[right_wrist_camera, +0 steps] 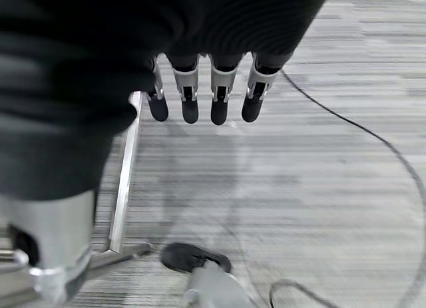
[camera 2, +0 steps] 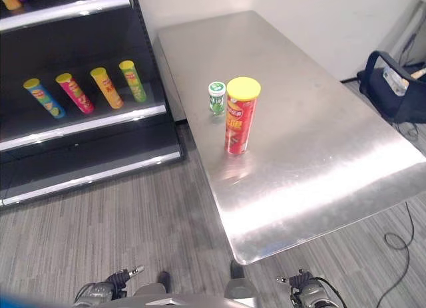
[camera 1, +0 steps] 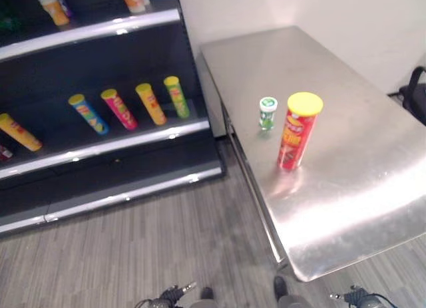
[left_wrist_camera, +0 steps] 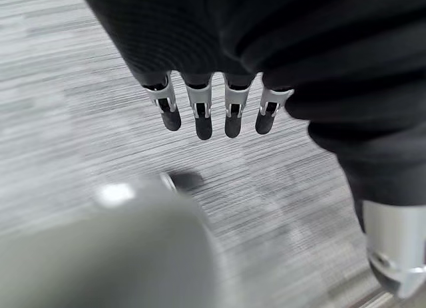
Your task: Put the goods on the table back onto the shelves and tidy them up.
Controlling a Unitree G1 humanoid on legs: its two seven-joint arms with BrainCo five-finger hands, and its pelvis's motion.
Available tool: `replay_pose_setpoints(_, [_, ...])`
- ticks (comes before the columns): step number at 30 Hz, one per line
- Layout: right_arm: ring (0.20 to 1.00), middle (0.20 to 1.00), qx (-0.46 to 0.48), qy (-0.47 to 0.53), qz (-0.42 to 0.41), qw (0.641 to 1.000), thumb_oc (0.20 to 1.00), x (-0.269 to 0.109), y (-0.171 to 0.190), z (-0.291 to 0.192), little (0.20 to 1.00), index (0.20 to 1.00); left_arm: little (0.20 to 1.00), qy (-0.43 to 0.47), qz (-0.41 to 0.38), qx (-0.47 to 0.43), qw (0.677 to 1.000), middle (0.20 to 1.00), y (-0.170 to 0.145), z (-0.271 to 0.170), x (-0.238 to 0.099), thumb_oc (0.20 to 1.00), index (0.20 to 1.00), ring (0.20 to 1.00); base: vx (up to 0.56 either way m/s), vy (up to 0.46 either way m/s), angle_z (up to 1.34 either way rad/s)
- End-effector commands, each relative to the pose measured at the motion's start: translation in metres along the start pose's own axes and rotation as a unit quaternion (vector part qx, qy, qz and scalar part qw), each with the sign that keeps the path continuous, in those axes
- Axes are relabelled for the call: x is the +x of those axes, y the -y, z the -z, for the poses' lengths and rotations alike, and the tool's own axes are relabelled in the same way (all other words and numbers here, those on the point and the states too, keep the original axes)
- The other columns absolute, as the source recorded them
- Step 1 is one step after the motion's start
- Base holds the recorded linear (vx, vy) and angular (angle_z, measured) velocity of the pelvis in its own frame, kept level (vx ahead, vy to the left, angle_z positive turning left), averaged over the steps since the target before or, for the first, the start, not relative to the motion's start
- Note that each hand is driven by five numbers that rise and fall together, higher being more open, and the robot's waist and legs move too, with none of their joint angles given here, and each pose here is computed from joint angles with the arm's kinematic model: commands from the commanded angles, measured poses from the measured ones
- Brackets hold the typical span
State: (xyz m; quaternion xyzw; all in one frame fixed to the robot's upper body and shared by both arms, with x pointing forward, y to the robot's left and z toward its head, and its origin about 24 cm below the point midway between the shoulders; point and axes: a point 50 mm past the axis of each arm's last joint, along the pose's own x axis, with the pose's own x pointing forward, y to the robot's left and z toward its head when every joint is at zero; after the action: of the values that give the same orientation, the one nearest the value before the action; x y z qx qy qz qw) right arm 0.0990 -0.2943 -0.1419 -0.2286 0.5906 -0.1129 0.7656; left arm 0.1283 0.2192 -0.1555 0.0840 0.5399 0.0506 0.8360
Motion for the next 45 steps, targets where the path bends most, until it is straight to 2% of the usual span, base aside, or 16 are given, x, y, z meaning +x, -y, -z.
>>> replay_pose_setpoints(1, [1.0, 1.0, 0.011, -0.003, 0.009, 1.0, 1.0, 0.0, 0.003, 0.001, 1.0, 1.0, 1.0, 0.022, -0.024, 0.003, 0.999, 1.0, -0.016, -0.006, -0.001, 1.0, 1.0, 1.0, 0.3, 0.749, -0.43])
replay_pose_setpoints(7, [1.0, 1.0, -0.005, 0.026, -0.005, 1.0, 1.0, 0.0, -0.007, -0.018, 1.0, 1.0, 1.0, 0.052, -0.034, 0.03, 0.998, 1.0, -0.031, -0.025, -0.001, 1.0, 1.0, 1.0, 0.07, 0.445, -0.65])
replay_pose_setpoints(15, [1.0, 1.0, 0.007, 0.016, 0.004, 1.0, 1.0, 0.0, 0.002, -0.01, 1.0, 1.0, 1.0, 0.011, -0.054, 0.054, 0.997, 1.0, -0.047, -0.008, -0.002, 1.0, 1.0, 1.0, 0.03, 0.24, -0.19])
replay_pose_setpoints(19, [1.0, 1.0, 0.046, -0.016, 0.017, 0.999, 1.0, 0.001, 0.008, 0.007, 1.0, 1.0, 1.0, 0.003, -0.056, 0.056, 0.997, 1.0, -0.049, -0.005, -0.002, 1.0, 1.0, 1.0, 0.03, 0.054, -0.16])
replay_pose_setpoints(24, [1.0, 1.0, 0.171, -0.072, 0.077, 0.98, 1.0, -0.002, 0.031, 0.045, 1.0, 1.0, 1.0, 0.023, -0.05, 0.017, 0.998, 1.0, -0.039, -0.011, -0.001, 1.0, 1.0, 1.0, 0.09, -0.007, 0.05])
replay_pose_setpoints(28, [1.0, 1.0, 0.309, -0.054, 0.159, 0.936, 1.0, -0.006, 0.077, 0.054, 1.0, 1.0, 1.0, 0.022, -0.04, 0.014, 0.999, 1.0, -0.029, -0.009, -0.001, 1.0, 1.0, 1.0, 0.08, 0.011, 0.03])
replay_pose_setpoints(29, [1.0, 1.0, 0.343, -0.045, 0.186, 0.92, 1.0, -0.01, 0.095, 0.057, 1.0, 1.0, 1.0, 0.02, -0.04, 0.013, 0.999, 1.0, -0.029, -0.008, -0.001, 1.0, 1.0, 1.0, 0.08, 0.042, 0.02])
replay_pose_setpoints(30, [1.0, 1.0, 0.379, -0.034, 0.25, 0.89, 1.0, -0.019, 0.133, 0.067, 1.0, 1.0, 1.0, 0.016, -0.039, 0.015, 0.999, 1.0, -0.027, -0.006, -0.001, 1.0, 1.0, 1.0, 0.05, 0.034, 0.0])
replay_pose_setpoints(31, [1.0, 1.0, 0.38, -0.035, 0.251, 0.89, 1.0, -0.02, 0.134, 0.068, 1.0, 1.0, 1.0, 0.016, -0.038, 0.015, 0.999, 1.0, -0.026, -0.006, -0.001, 1.0, 1.0, 1.0, 0.05, 0.033, 0.01])
replay_pose_setpoints(33, [1.0, 1.0, 0.411, -0.009, 0.323, 0.852, 1.0, -0.037, 0.18, 0.076, 1.0, 1.0, 1.0, 0.01, -0.039, 0.016, 0.999, 1.0, -0.026, -0.002, -0.001, 1.0, 1.0, 1.0, 0.04, 0.016, 0.01])
replay_pose_setpoints(34, [1.0, 1.0, 0.411, -0.009, 0.323, 0.852, 1.0, -0.037, 0.18, 0.077, 1.0, 1.0, 1.0, 0.01, -0.038, 0.016, 0.999, 1.0, -0.026, -0.002, -0.001, 1.0, 1.0, 1.0, 0.03, 0.009, 0.02])
replay_pose_setpoints(36, [1.0, 1.0, 0.37, 0.115, 0.423, 0.819, 1.0, -0.079, 0.257, 0.044, 1.0, 1.0, 1.0, -0.001, -0.047, 0.022, 0.999, 1.0, -0.03, 0.005, -0.002, 1.0, 1.0, 1.0, 0.0, 0.0, 0.0])
replay_pose_setpoints(39, [1.0, 1.0, 0.29, 0.264, 0.496, 0.775, 1.0, -0.134, 0.308, -0.015, 1.0, 1.0, 1.0, -0.009, -0.05, 0.024, 0.998, 1.0, -0.03, 0.013, -0.003, 1.0, 1.0, 1.0, -0.01, -0.002, -0.01])
replay_pose_setpoints(42, [1.0, 1.0, 0.203, 0.396, 0.516, 0.732, 1.0, -0.184, 0.323, -0.078, 1.0, 1.0, 1.0, -0.016, -0.046, 0.024, 0.999, 1.0, -0.029, 0.02, -0.005, 1.0, 1.0, 1.0, 0.0, -0.012, -0.12])
replay_pose_setpoints(44, [1.0, 1.0, 0.122, 0.516, 0.512, 0.676, 1.0, -0.235, 0.318, -0.131, 1.0, 1.0, 1.0, -0.008, -0.041, 0.023, 0.999, 1.0, -0.029, 0.021, -0.006, 1.0, 1.0, 1.0, 0.0, 0.0, 0.0])
replay_pose_setpoints(45, [1.0, 1.0, 0.121, 0.517, 0.511, 0.676, 1.0, -0.234, 0.317, -0.133, 1.0, 1.0, 1.0, -0.009, -0.042, 0.021, 0.999, 1.0, -0.03, 0.021, -0.006, 1.0, 1.0, 1.0, 0.05, -0.012, -0.02])
